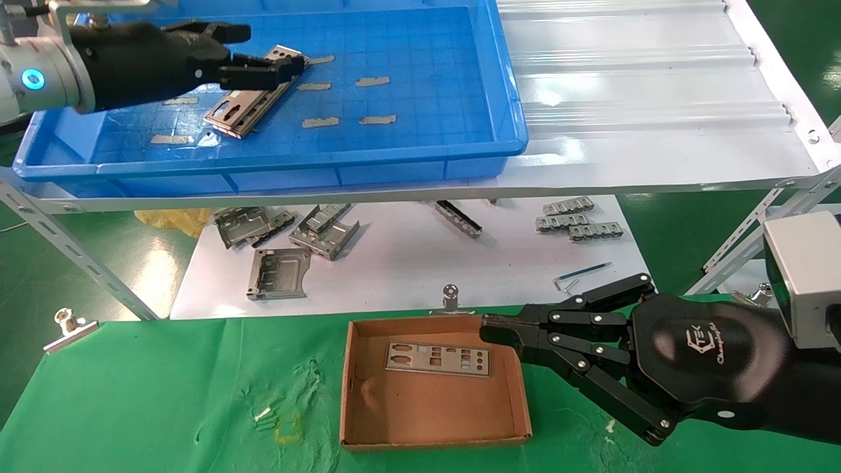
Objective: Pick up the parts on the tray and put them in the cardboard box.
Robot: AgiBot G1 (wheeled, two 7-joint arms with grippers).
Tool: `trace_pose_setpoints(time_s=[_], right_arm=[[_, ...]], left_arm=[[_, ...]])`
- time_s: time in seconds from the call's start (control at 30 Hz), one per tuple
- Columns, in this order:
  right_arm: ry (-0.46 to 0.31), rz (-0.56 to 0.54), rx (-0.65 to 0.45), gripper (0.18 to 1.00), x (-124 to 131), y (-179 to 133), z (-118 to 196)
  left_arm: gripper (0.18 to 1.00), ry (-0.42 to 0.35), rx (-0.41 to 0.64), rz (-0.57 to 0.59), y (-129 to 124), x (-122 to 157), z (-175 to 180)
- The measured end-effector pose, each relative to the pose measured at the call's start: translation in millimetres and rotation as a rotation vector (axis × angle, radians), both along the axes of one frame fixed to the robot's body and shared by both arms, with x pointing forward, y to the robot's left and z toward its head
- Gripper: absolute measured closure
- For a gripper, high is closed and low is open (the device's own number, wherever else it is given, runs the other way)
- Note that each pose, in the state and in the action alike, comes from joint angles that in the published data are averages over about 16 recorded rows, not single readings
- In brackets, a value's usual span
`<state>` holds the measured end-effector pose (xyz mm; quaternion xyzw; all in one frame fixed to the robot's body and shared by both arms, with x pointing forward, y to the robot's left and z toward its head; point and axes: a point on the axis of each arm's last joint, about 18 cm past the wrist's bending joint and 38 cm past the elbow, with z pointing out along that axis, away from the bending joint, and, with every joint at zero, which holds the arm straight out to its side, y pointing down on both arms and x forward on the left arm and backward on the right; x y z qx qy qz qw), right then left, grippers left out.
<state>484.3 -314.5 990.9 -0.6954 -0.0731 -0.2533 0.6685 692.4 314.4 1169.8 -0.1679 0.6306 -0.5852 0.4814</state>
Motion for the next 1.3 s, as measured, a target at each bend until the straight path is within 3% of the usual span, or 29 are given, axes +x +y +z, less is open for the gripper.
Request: trace_pose_setpoints(time_s=[0.6,1.0,1.3], right_arm=[[0.0,0.0,0.0,0.924,0,0,0],[0.0,0.0,0.0,0.738,0,0,0],[0.0,0.0,0.0,0.518,0,0,0]], left_arm=[[0.184,0.036,-0.055,0.106,12,17,-7],[0.213,0.043,-0.107,0.147,13,25,-6],[0.303,0.051,-0.112,0.138,8,26,-8]])
